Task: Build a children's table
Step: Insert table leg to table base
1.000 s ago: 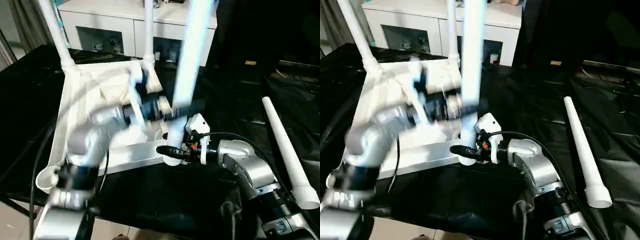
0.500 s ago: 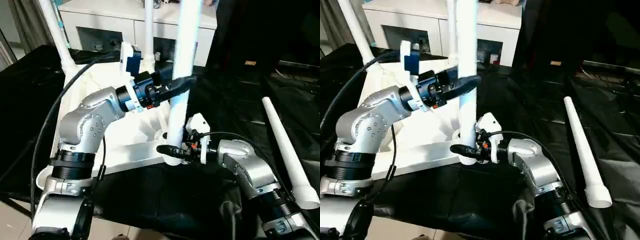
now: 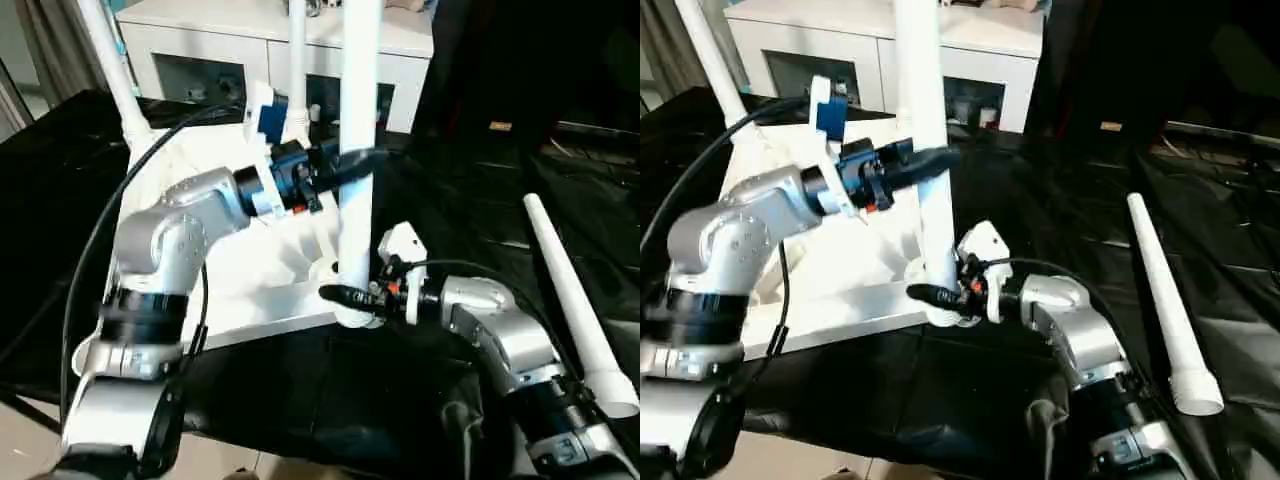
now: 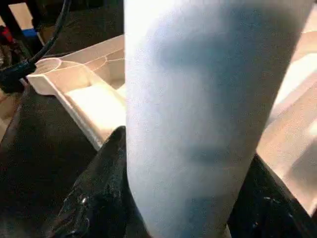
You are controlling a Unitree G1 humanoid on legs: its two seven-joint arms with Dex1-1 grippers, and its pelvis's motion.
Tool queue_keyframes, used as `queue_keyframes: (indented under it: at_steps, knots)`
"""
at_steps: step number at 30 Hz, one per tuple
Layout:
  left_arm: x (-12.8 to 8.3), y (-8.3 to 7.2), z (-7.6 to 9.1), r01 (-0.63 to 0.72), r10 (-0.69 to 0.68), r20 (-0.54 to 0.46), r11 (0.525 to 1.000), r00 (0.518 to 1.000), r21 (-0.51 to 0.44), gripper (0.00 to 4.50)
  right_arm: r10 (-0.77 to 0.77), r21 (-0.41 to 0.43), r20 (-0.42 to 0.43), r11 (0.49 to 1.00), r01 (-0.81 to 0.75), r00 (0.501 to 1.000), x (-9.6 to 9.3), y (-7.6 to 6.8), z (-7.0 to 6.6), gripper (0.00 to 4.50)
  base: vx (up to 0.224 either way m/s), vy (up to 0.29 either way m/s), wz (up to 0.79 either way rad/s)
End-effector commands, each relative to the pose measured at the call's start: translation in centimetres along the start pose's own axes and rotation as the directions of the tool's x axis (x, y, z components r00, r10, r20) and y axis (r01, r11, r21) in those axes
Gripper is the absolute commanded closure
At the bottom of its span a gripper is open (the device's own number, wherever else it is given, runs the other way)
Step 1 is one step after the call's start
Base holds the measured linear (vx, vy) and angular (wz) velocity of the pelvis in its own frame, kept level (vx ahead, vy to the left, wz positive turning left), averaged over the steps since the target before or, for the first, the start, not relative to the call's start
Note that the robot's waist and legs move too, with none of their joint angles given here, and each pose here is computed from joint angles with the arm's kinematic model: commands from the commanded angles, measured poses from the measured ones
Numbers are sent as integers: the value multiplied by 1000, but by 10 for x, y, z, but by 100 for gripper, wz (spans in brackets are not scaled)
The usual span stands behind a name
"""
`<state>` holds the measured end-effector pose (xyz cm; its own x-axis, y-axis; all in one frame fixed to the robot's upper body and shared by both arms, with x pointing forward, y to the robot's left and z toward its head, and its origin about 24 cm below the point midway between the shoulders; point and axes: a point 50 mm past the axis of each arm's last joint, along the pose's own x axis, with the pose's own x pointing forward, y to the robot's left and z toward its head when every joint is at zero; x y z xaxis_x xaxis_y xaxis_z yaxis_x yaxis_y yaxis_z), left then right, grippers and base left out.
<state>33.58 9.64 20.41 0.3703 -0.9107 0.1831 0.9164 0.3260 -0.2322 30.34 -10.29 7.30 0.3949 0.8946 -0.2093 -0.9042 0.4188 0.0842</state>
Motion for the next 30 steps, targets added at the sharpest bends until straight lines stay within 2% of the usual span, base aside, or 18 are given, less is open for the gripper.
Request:
queue_keyframes:
  at_steps: [1, 5, 8, 9, 12, 17, 21, 24, 25, 27, 30]
  knots:
    - [-3, 8, 10, -72, 72, 8, 997, 997, 10, 276, 16, -30, 8, 999, -16, 1000, 4, 1, 8, 198, 0, 0, 0]
    - [-5, 10, 10, -80, 80, -20, 996, 997, 28, 277, 55, 18, 37, 998, -56, 998, 3, 1, 17, 163, 0, 0, 0]
    - [-5, 11, 12, -86, 87, -46, 996, 995, 19, 279, 102, 82, 39, 991, -105, 994, 1, 1, 29, 137, 0, 0, 0]
    - [-5, 13, 12, -97, 97, -55, 995, 994, 13, 279, 105, 95, 29, 990, -107, 994, 1, 0, 32, 113, 0, 0, 0]
    - [-4, 18, 14, -130, 129, -61, 991, 990, -11, 279, 119, 128, 18, 984, -120, 993, 0, -4, 39, 97, 0, 0, 0]
    - [-4, 26, 17, -196, 193, -56, 979, 980, -54, 279, 139, 185, 10, 973, -138, 990, -4, -8, 45, 96, 0, 0, 0]
    - [-3, 32, 20, -268, 267, -29, 960, 963, -83, 279, 122, 170, -21, 978, -117, 992, -7, -10, 46, 96, 0, 0, 0]
    - [-2, 40, 25, -410, 411, 10, 912, 912, -29, 279, 23, 110, 11, 994, -24, 1000, -3, -14, 55, 96, 0, 0, 0]
    - [-1, 39, 25, -412, 412, 12, 911, 911, -22, 279, 9, 102, 10, 995, -10, 1000, -1, -15, 55, 96, 0, 0, 0]
    - [3, 35, 30, -460, 456, 69, 886, 887, 59, 279, -79, 82, 31, 994, 76, 996, 9, -14, 57, 96, 0, 0, 0]
    - [8, 29, 28, -463, 460, 79, 886, 884, 27, 279, -170, 103, 52, 981, 164, 984, 22, -12, 56, 96, 0, 0, 0]
